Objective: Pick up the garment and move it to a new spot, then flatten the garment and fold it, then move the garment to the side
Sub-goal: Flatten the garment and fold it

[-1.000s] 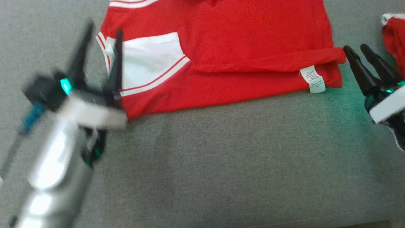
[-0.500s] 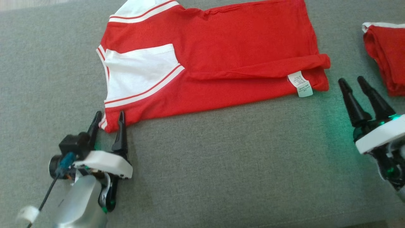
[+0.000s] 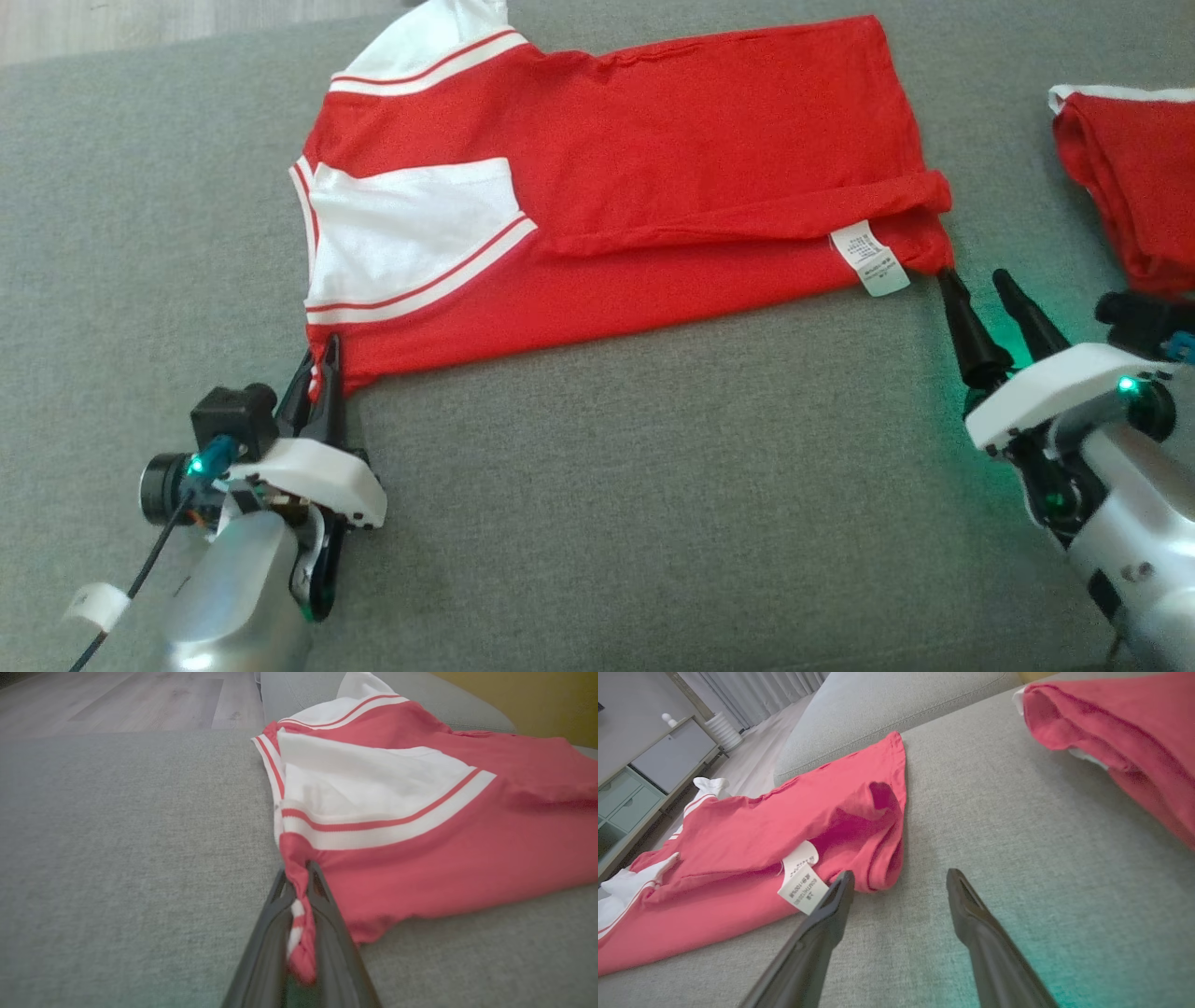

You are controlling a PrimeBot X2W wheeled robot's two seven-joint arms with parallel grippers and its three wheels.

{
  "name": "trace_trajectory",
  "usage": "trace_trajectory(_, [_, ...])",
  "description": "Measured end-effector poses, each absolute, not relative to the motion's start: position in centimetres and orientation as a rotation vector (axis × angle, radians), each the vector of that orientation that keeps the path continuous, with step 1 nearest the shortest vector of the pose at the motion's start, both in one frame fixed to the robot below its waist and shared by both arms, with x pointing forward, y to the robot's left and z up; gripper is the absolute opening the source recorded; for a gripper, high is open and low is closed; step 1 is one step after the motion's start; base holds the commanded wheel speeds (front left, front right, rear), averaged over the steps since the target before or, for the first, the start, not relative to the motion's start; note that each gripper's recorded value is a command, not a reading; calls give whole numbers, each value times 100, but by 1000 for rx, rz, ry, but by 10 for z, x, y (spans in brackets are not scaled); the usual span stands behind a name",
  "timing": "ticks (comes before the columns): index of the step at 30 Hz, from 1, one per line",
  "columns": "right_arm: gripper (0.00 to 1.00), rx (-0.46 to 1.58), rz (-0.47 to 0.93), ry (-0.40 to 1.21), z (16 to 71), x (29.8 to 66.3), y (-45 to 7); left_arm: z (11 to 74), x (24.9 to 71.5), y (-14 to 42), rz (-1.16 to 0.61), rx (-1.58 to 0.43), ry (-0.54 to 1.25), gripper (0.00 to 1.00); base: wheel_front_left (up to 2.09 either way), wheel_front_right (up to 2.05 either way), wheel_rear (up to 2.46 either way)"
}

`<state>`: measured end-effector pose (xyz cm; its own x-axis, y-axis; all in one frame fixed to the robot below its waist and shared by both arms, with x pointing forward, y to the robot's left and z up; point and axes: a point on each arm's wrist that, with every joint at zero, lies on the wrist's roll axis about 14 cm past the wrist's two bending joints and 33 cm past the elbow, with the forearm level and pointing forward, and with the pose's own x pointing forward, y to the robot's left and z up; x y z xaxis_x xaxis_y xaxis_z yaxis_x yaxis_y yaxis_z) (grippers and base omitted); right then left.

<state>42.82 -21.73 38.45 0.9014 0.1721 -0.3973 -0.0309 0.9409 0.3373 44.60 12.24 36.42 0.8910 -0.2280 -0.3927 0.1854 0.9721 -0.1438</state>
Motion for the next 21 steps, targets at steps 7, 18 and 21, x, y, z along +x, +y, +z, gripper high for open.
trace_trajectory(7, [100, 329, 90, 486, 369, 428, -205, 372, 444, 126, -212, -107, 390, 0, 0, 0, 0])
trace_trajectory(18, [100, 230, 138, 481, 376, 440, -195, 377, 438, 126, -227, -93, 372, 0, 0, 0, 0])
trace_trajectory(21, [100, 193, 153, 461, 381, 447, -194, 380, 438, 126, -232, -90, 362, 0, 0, 0, 0])
